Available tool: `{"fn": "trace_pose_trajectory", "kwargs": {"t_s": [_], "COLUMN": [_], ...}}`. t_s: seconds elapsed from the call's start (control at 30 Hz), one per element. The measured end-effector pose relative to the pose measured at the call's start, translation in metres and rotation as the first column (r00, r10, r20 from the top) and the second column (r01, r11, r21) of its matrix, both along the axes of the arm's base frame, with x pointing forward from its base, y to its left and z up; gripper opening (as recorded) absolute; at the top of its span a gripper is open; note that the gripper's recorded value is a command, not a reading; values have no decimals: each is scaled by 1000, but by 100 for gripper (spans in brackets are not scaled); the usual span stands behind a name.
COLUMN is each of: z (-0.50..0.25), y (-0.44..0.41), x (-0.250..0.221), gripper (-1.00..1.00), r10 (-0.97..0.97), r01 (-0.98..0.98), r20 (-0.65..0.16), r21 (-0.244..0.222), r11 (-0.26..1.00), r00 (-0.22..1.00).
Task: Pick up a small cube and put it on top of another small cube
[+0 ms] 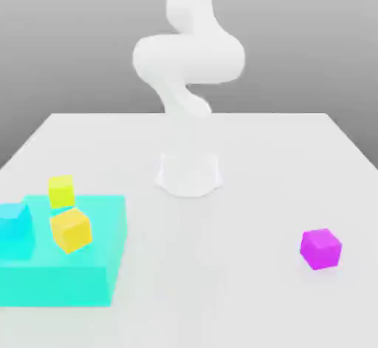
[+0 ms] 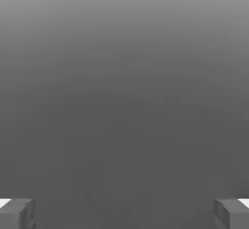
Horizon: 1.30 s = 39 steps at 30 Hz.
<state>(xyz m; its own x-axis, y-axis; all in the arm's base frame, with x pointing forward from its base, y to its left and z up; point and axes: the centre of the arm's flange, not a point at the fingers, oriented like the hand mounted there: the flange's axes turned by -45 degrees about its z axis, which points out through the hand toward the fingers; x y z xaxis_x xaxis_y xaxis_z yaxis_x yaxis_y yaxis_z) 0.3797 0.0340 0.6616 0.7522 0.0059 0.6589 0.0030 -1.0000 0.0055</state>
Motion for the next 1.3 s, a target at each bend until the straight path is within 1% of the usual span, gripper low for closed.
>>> {"fn": "trace_pose_trajectory", "kwargs": {"t_s": [0.07,0.17,0.23,0.33,0.5,0.67,0.73,0.87,1.0,1.03,1.3], "z": [-48,-118,-165,-235,-345,-438,-461,-489,-518,-525,-522], "y": [30,71,97,133,184,225,231,233,232,231,232], "x": [23,43,48,44,7,-65,-83,-86,-87,-88,-87], "gripper": [0,0,0,0,0,0,0,0,0,-100,-100], "r10": [14,36,52,77,122,177,184,184,183,182,183], "r01": [-15,-42,-62,-96,-158,-233,-240,-235,-236,-237,-237], "r20": [-73,-172,-236,-330,-479,-618,-648,-655,-658,-658,-657], "r21": [-13,-28,-36,-42,-37,-9,2,10,7,5,7], "r11": [1000,999,997,994,987,972,971,972,972,971,972], "r00": [997,984,970,941,869,766,739,733,731,730,732]}}
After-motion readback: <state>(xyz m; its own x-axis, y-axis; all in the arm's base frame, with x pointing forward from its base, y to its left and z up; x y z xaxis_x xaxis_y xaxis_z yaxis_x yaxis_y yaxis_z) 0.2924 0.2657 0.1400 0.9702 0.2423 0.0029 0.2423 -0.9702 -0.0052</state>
